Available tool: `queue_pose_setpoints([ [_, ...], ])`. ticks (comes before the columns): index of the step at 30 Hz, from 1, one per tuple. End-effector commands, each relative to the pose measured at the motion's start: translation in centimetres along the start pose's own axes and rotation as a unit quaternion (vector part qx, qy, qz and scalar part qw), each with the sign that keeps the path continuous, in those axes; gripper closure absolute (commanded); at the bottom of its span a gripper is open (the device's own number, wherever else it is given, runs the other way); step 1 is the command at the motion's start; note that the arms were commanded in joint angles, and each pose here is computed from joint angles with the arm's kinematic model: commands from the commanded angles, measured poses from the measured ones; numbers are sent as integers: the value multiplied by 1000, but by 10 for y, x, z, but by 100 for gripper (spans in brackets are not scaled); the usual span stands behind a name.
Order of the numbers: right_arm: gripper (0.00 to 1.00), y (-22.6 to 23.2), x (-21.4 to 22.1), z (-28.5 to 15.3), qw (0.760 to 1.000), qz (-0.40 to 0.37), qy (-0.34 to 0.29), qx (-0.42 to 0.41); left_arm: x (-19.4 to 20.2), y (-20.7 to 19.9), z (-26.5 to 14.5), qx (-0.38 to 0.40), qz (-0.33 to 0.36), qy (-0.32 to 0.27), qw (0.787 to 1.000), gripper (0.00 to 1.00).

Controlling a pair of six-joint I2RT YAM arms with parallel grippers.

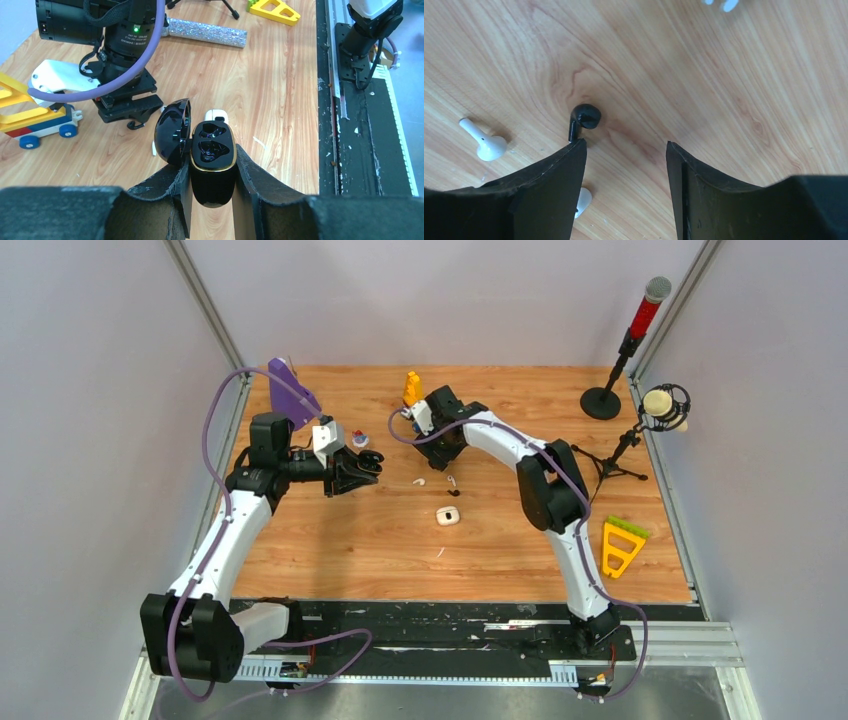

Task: Insert the wireless bluetooth earbuds into the charging case
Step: Pick up the earbud from the center of the board.

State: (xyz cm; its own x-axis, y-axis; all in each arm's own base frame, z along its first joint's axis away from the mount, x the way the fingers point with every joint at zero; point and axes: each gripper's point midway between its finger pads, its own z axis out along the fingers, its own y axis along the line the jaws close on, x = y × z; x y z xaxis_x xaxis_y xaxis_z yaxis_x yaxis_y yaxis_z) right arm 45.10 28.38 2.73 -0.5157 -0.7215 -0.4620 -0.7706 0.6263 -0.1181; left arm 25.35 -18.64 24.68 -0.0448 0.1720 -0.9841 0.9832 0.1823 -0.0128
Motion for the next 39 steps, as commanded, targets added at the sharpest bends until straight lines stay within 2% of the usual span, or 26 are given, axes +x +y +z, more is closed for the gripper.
queue_pose_setpoints([
  [1,39,10,-14,-10,1000,-11,-16,-14,-14,3,0,-1,25,-9,1000,89],
  [14,41,28,-42,4,999,-22,-37,-20,-13,4,1,-2,22,-8,1000,89],
  [20,42,34,-44,-26,996,-23,-64,-58,-12,5,1,-3,22,-7,1000,89],
  [23,45,29,-42,-43,992,-20,-84,-87,-12,6,1,-3,21,-7,1000,89],
  [27,54,21,-43,-53,986,-16,-111,-122,-11,6,1,-2,20,-6,1000,89],
  [36,44,10,-35,-49,971,-76,-147,-174,-10,8,1,-9,21,-1,1000,89],
  [39,44,12,-38,-43,970,-54,-149,-187,-9,9,0,-11,21,1,1000,89],
])
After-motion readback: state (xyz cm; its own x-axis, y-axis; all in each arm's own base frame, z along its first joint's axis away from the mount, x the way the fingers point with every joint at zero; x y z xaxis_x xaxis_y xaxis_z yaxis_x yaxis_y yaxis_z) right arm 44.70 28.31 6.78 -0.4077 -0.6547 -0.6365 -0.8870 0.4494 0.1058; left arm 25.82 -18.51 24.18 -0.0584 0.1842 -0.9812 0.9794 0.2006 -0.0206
